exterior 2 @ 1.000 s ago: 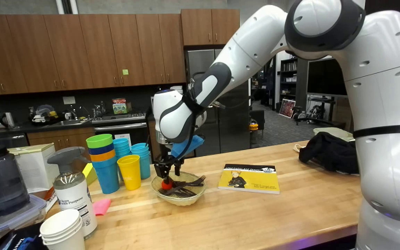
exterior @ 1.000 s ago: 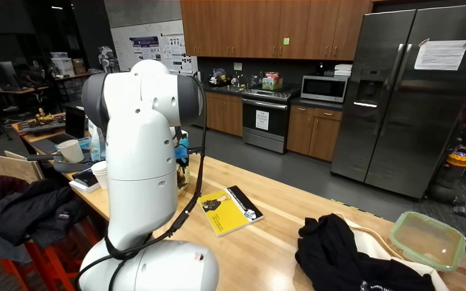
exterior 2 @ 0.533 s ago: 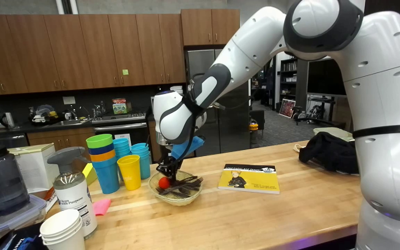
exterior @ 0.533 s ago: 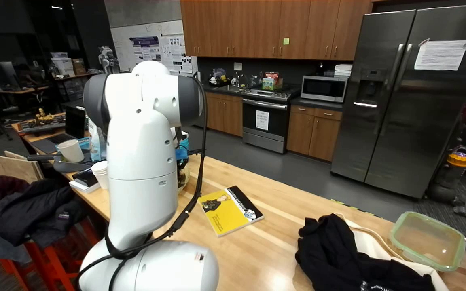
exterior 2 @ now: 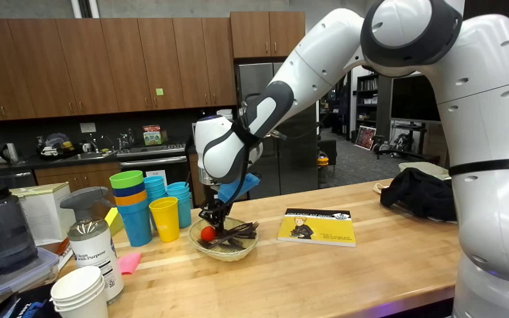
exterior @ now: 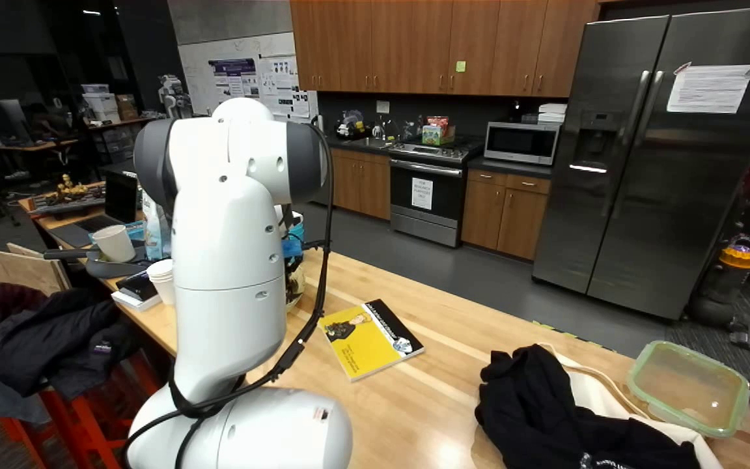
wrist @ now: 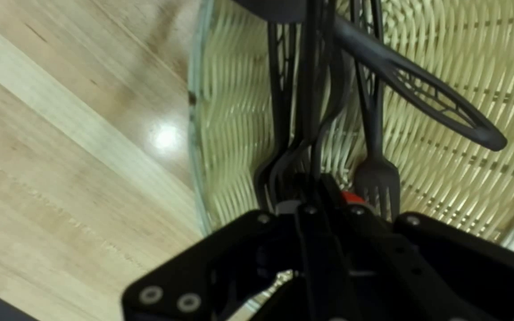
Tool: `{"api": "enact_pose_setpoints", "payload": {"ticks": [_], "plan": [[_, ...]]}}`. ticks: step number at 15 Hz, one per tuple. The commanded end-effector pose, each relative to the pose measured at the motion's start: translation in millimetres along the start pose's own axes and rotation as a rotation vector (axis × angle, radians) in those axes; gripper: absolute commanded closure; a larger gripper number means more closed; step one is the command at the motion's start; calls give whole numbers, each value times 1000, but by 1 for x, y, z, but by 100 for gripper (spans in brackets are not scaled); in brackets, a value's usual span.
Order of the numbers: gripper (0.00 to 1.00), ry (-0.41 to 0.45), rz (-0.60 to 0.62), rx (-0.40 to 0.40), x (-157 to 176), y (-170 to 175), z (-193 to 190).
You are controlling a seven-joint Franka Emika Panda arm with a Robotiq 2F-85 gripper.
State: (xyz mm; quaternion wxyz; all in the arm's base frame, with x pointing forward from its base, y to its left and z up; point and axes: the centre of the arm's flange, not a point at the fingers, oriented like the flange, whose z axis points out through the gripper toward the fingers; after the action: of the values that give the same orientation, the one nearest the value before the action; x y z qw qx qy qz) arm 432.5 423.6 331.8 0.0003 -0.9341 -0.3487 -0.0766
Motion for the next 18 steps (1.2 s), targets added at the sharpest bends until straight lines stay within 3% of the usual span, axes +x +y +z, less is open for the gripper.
{"api": "enact_pose_setpoints", "payload": {"ticks": [1, 8, 11, 14, 18], "plan": [[99, 31, -21, -15, -4, -8, -13], [99, 156, -101, -38, -11, -40, -60], [99, 189, -89, -89, -16, -44, -77], [99, 204, -38, -156, -23, -39, -88], [99, 166, 150, -303, -38, -13, -88]]}}
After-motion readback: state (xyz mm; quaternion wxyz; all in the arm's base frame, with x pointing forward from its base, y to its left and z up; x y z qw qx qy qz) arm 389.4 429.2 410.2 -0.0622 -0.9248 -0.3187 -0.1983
